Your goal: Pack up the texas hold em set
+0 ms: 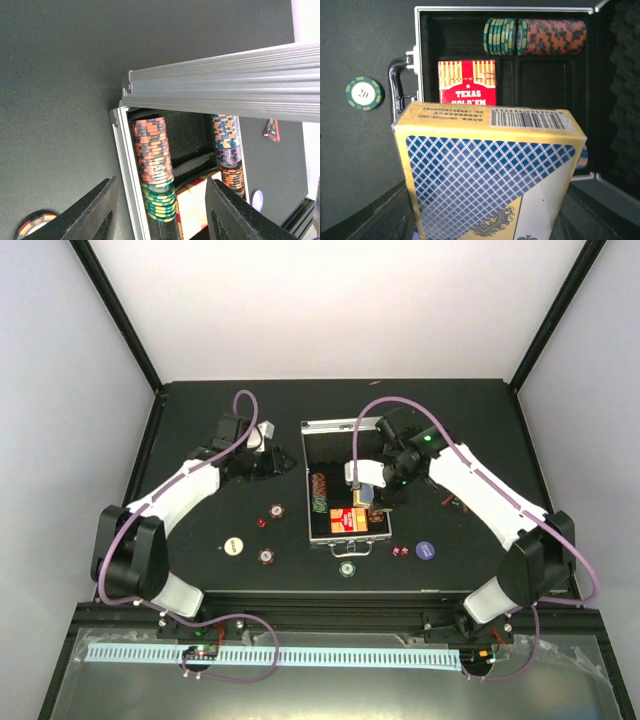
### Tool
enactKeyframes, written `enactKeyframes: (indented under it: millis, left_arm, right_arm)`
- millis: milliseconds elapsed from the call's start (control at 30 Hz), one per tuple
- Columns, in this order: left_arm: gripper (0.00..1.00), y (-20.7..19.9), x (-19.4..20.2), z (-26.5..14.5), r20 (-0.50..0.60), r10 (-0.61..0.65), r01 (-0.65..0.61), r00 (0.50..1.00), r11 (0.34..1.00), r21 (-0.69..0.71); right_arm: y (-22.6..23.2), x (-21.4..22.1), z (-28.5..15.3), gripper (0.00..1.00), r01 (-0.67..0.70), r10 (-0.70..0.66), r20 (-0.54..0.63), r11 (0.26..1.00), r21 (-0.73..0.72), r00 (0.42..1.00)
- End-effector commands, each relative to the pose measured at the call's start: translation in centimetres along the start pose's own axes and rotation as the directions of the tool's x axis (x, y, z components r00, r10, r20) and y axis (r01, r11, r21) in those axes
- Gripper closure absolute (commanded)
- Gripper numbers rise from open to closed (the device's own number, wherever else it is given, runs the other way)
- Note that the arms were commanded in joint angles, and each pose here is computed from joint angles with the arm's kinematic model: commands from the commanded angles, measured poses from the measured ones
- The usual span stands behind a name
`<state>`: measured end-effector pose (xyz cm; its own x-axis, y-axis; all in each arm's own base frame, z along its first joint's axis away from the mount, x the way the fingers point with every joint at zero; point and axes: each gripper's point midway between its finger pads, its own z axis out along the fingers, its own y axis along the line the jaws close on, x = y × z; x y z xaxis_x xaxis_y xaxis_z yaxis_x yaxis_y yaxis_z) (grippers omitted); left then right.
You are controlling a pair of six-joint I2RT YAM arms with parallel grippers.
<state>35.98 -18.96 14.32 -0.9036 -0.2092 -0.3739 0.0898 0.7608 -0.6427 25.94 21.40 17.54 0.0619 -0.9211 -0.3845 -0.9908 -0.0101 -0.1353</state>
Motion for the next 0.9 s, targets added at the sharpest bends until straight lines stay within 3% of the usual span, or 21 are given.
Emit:
enactKeyframes:
  millis: [0,500,867]
  left_arm:
    - [0.5,0.0,-0.2,-1.9,0.046,-0.002,0.003,0.999,1.0,-0.013]
    - [0.49,1.7,0.0,-6.9,0.151,0.0,0.013,0.989,0.996,-0.085]
    - [0.49,2.2,0.2,-7.2,0.158,-0.014,0.029,0.987,0.995,-0.095]
  right_arm:
    - [-1.7,-1.7,1.4,0.36,0.137,-0.136,-0.019,0.99,0.029,0.99]
    - [-7.6,-3.8,8.5,0.35,0.186,-0.183,-0.096,0.982,0.027,0.978]
    - [-9.2,-2.0,12.2,0.34,0.244,-0.236,-0.18,0.969,0.024,0.955]
